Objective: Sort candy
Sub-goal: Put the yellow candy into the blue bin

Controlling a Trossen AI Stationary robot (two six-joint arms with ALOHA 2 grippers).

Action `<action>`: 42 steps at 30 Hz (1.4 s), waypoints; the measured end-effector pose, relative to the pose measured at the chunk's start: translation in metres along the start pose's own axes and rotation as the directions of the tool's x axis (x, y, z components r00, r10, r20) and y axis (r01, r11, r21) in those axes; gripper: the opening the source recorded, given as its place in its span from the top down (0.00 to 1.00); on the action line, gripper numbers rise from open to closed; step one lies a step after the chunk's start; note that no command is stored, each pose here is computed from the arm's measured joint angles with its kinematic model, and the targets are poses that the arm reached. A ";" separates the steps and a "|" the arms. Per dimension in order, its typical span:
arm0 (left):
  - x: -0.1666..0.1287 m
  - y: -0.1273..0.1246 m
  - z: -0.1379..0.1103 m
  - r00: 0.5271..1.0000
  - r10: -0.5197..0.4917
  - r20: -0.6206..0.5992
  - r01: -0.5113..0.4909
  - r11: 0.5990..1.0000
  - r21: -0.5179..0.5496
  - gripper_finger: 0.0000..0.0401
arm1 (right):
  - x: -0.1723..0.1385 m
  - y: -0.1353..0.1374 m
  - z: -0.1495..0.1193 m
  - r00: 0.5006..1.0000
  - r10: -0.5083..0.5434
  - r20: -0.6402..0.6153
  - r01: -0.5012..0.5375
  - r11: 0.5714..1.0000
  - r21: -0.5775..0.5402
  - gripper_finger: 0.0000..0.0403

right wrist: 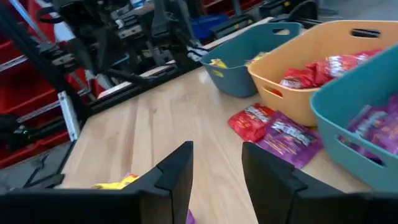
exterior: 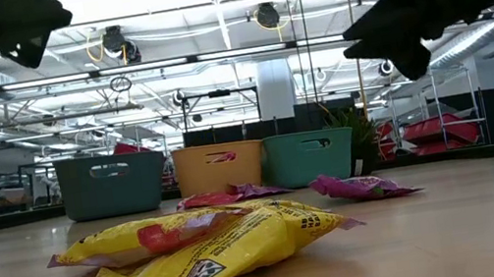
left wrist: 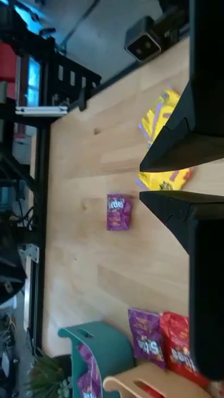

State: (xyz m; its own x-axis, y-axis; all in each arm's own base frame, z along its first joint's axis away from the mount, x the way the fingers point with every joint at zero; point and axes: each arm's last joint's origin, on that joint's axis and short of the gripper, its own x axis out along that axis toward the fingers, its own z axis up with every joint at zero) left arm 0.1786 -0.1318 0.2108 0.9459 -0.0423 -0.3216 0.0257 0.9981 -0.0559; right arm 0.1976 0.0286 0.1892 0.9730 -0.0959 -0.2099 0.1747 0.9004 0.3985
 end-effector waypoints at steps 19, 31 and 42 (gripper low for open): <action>0.008 0.014 0.005 0.995 0.094 0.019 -0.093 0.995 -0.028 0.52 | 0.000 -0.007 -0.040 0.960 -0.146 -0.239 0.111 0.982 -0.152 0.68; 0.062 0.006 0.019 0.959 0.211 -0.187 -0.182 0.970 0.161 0.52 | -0.002 -0.008 -0.045 0.944 -0.162 -0.288 0.123 0.981 -0.148 0.68; 0.125 -0.006 0.016 0.942 0.121 -0.314 -0.060 0.979 0.197 0.52 | -0.002 -0.007 -0.044 0.946 -0.158 -0.284 0.126 0.984 -0.126 0.68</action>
State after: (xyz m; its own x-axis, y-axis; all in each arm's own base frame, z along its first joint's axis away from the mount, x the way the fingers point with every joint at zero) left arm 0.3019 -0.1427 0.1861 0.7923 0.0668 -0.6065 0.0322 0.9880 0.1509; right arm 0.1879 0.0413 0.1470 0.8501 -0.1123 -0.5146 0.2757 0.9273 0.2532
